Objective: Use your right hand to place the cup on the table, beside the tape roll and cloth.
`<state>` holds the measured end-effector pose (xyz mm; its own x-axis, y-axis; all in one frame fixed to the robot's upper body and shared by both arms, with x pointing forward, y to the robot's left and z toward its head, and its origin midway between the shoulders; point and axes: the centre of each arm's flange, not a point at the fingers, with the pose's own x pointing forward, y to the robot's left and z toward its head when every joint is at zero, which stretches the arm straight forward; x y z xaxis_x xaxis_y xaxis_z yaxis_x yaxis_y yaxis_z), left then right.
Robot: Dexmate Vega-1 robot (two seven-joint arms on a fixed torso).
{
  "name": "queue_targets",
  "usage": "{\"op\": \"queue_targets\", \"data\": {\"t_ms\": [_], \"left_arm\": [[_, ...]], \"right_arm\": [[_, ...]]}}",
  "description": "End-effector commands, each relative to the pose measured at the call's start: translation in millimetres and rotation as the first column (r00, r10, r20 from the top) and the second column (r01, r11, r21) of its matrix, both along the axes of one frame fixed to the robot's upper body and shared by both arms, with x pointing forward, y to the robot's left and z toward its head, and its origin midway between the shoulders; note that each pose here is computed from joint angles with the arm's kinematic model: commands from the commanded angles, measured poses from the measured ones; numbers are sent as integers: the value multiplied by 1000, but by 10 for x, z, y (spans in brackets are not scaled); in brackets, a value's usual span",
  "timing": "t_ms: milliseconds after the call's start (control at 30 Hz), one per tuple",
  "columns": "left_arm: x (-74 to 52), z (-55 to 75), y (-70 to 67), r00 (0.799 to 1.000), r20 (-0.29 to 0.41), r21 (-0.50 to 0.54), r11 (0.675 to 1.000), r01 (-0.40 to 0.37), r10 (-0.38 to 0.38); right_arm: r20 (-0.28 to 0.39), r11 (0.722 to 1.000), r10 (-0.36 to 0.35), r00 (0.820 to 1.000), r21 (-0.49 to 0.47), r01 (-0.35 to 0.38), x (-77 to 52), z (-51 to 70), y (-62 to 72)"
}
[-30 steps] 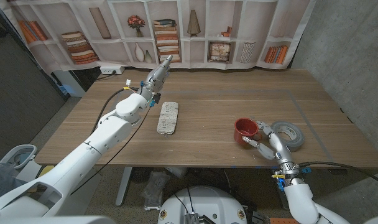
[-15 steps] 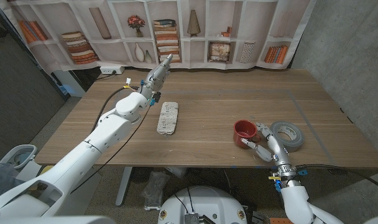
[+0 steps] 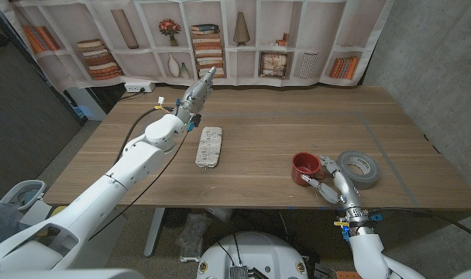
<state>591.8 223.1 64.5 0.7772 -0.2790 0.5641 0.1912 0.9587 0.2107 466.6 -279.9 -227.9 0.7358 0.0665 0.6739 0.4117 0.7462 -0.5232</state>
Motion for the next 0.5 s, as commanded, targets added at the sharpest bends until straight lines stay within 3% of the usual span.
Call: {"op": "queue_targets", "data": {"t_ms": [33, 500], "left_arm": [[21, 6, -69, 1000, -4, 7, 1000, 3, -3], [56, 8, -123, 1000, -6, 8, 1000, 9, -9]], "right_arm": [[-19, 1000, -5, 1000, 8, 6, 43, -62, -55], [-49, 1000, -13, 999, -11, 12, 70, -94, -68]]}}
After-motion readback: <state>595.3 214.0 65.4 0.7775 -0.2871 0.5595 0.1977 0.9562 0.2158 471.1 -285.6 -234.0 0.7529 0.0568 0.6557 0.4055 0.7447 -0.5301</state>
